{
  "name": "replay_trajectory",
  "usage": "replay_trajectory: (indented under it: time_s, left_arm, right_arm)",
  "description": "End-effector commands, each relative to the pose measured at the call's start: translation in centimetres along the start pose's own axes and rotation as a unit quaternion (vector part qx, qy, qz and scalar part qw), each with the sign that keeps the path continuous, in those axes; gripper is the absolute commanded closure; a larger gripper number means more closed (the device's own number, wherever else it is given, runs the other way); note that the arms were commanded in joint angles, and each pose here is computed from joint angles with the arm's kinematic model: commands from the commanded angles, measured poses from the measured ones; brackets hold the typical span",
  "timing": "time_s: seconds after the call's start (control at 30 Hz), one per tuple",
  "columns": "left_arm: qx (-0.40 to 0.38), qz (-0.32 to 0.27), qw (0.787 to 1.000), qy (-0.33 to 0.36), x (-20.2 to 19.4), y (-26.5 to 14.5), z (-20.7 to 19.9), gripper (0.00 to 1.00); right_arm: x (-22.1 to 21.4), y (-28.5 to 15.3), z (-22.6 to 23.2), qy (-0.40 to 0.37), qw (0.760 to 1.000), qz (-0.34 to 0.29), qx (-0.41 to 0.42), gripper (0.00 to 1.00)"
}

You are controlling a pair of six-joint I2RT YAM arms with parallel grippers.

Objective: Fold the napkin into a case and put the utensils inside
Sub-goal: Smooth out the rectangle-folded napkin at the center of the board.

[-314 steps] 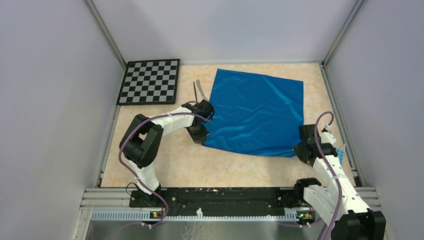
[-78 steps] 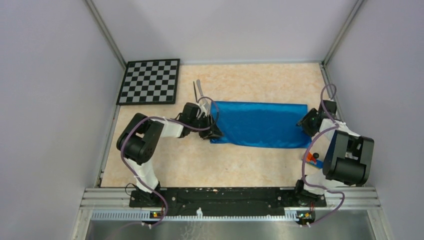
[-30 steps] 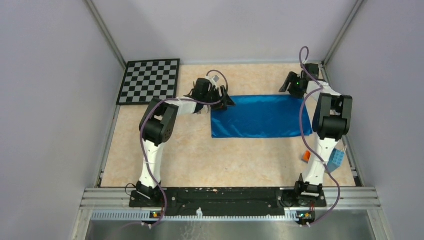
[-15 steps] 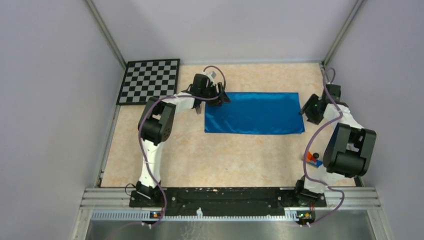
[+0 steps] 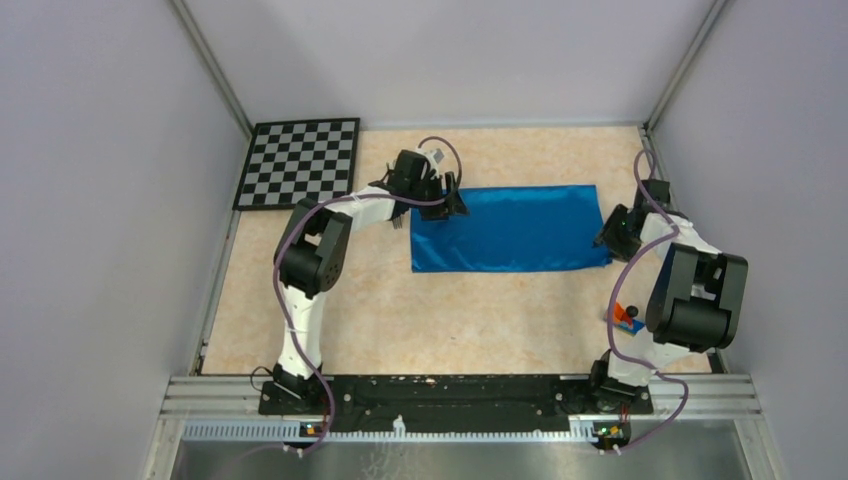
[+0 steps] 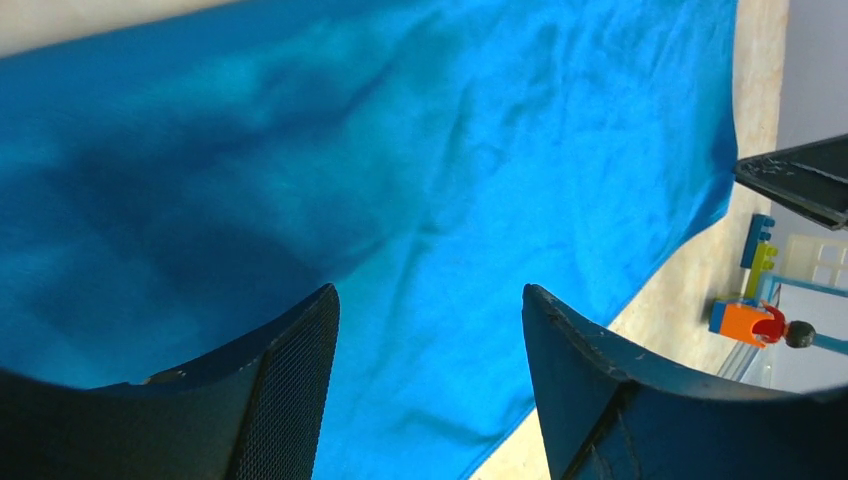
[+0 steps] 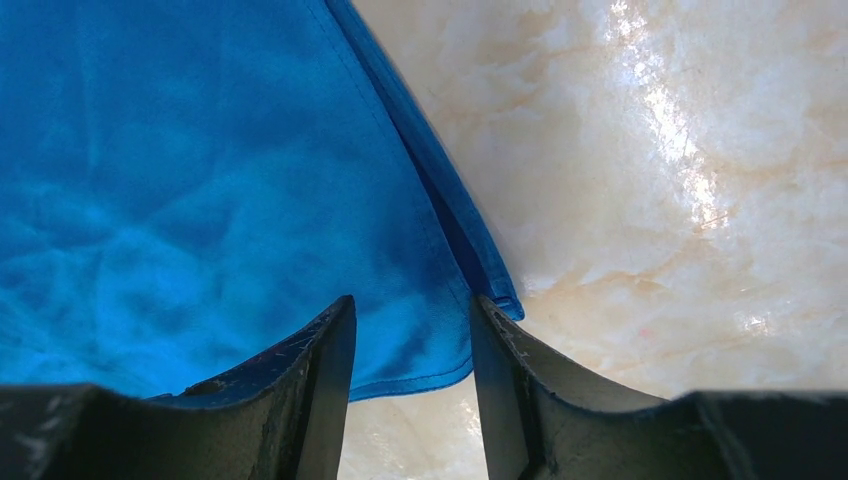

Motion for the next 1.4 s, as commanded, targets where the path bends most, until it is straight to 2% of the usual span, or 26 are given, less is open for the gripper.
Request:
replay_trajectory:
  time_s: [0.0,0.17,0.33,0.5,1.0,1.37]
  left_arm:
    - [-0.034,-0.018,0.999,0.029,0.8,-2.9,-3.2,0.28]
    - [-0.039,-0.02,0.999,0.032,0.7,-3.2,-3.4,0.27]
    - [-0.04,-0.017,0.999,0.03,0.6,-3.0,-3.4,0.27]
    - [-0.039,-0.015,0.999,0.029,0.5,-2.9,-3.2,0.27]
    - [-0.043,-0.009,0.999,0.029,0.1,-2.7,-3.3,0.27]
    - [-0.042,-0.005,0.999,0.029,-0.1,-2.5,-3.0,0.27]
  right_arm:
    - [0.3,0.5,-0.3,-0.006,1.0,-0.008,-0.011,0.55]
    - [0.5,0.8,-0.2,-0.008,1.0,-0.008,-0.007,0.59]
    - [1.0,0.3,0.0,-0.01,1.0,-0.02,-0.002,0.84]
    - [1.8,-0.6,0.0,-0.013,0.999,-0.035,-0.014,1.0]
    - [3.4,-1.1,0.4,-0.008,0.997,-0.071,-0.01,1.0]
    - [3.7,0.2,0.1,-0.009,0.997,-0.068,-0.027,1.0]
Point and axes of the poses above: each gripper's point midway between its finger pads, its own y axis out along the fingers, its own z axis along the line the jaws close on, x = y × z, the point moved 9 cm from there along -y, back along the fingers, and after that the axes turned 10 degrees about -y, right-handed, at the moved point
